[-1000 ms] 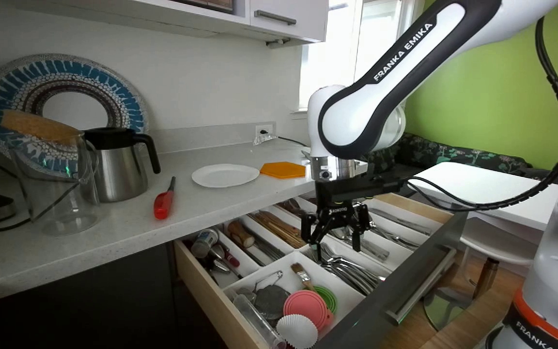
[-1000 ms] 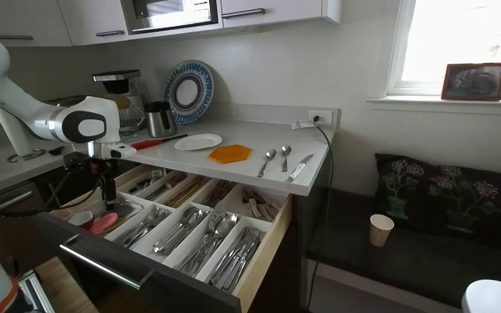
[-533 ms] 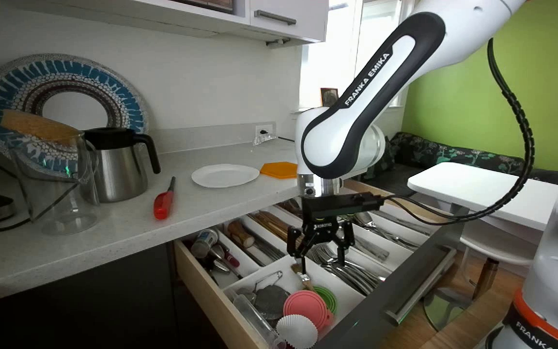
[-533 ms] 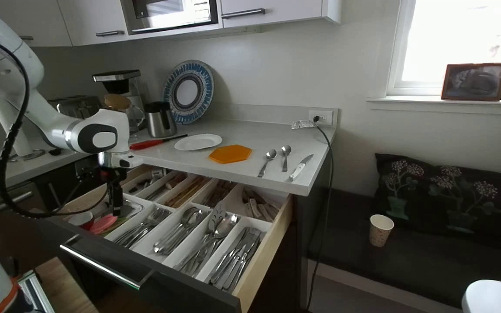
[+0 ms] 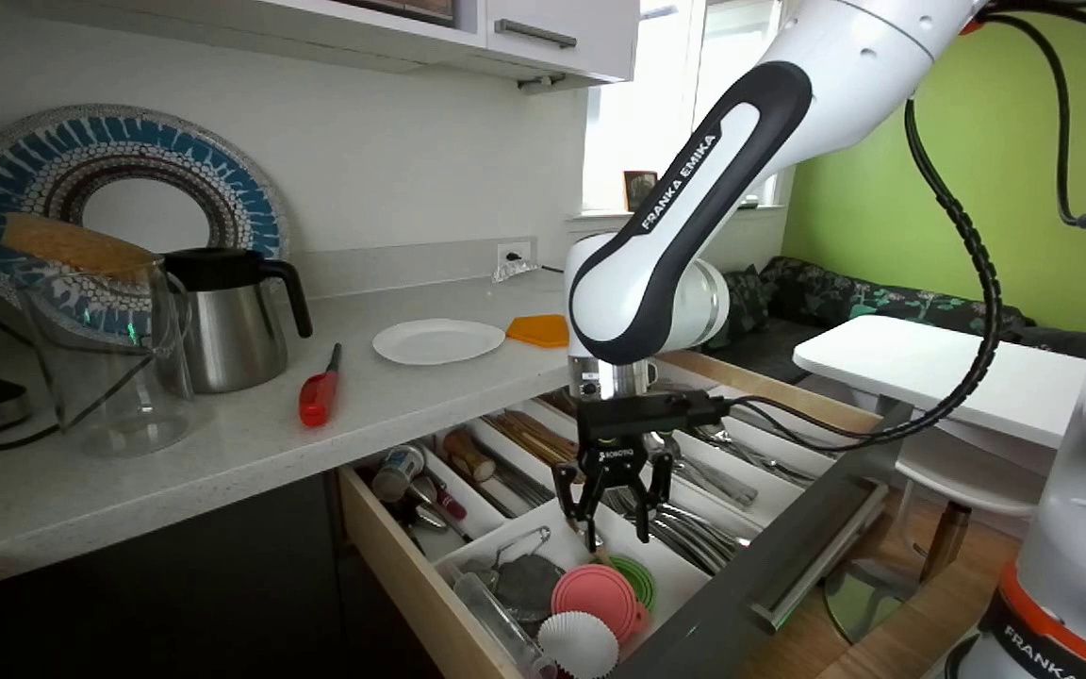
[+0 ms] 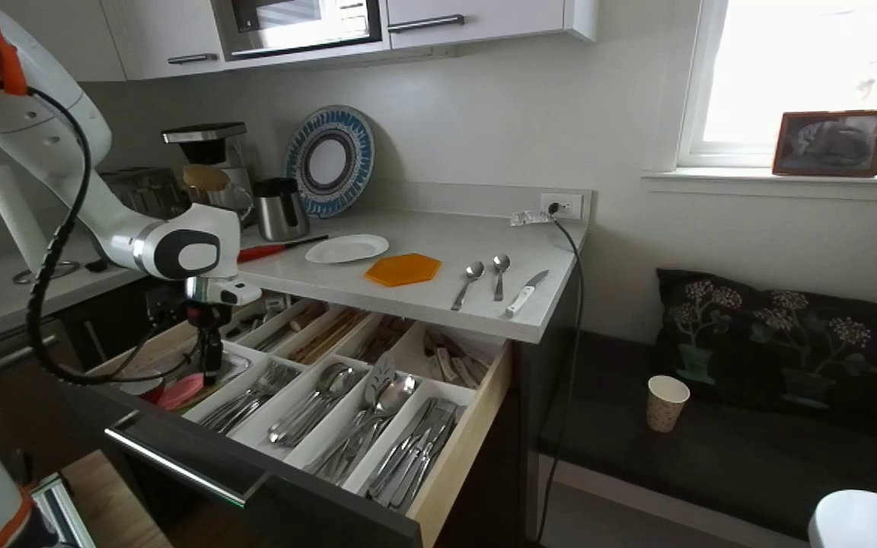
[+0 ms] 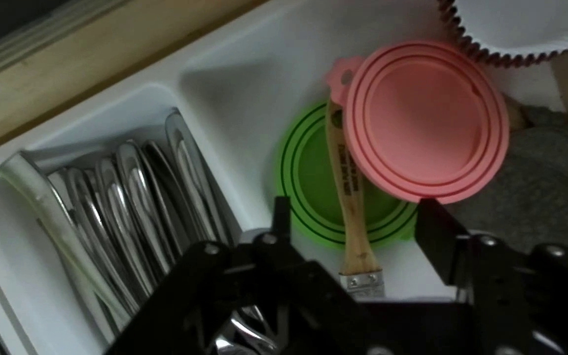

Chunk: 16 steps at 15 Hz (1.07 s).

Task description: Remove the kitchen brush from the drawer and put it on the yellow trivet

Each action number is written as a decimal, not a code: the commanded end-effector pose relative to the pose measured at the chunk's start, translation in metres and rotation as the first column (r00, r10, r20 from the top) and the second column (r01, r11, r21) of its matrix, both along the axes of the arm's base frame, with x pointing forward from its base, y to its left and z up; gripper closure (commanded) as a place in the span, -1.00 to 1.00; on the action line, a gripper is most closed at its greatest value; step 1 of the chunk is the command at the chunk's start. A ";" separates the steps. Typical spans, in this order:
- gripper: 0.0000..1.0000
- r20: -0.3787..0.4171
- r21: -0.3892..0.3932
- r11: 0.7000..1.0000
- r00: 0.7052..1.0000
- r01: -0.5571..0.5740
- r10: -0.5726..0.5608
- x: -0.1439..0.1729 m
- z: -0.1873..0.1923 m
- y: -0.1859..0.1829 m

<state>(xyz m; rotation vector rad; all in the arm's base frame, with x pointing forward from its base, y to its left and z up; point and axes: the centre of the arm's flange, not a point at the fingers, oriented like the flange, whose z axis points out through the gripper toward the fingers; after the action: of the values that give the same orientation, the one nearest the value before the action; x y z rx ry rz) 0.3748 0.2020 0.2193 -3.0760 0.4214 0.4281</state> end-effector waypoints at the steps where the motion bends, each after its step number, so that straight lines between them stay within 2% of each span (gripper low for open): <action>1: -0.35 -0.010 0.002 0.999 0.999 0.036 -0.036 0.007 -0.015 0.001; 4: -0.40 -0.023 0.006 0.999 0.999 0.040 -0.040 0.008 -0.021 -0.001; 6: -0.37 -0.029 0.005 0.999 0.999 0.039 -0.039 0.007 -0.025 0.000; 10: -0.24 -0.035 0.004 0.999 0.999 0.036 -0.036 0.004 -0.031 0.002; 11: -0.15 -0.034 0.005 0.999 0.999 0.034 -0.034 0.004 -0.032 0.003; 12: -0.16 -0.034 0.005 0.999 0.999 0.032 -0.032 0.004 -0.033 0.003; 15: 0.02 -0.029 0.006 1.000 0.999 0.031 -0.031 0.003 -0.036 0.005; 16: 0.00 -0.026 0.009 0.999 0.999 0.033 -0.033 0.004 -0.036 0.005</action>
<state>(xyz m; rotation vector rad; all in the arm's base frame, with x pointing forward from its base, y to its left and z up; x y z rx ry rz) 0.3798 0.2019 0.1919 -3.0686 0.4449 0.4700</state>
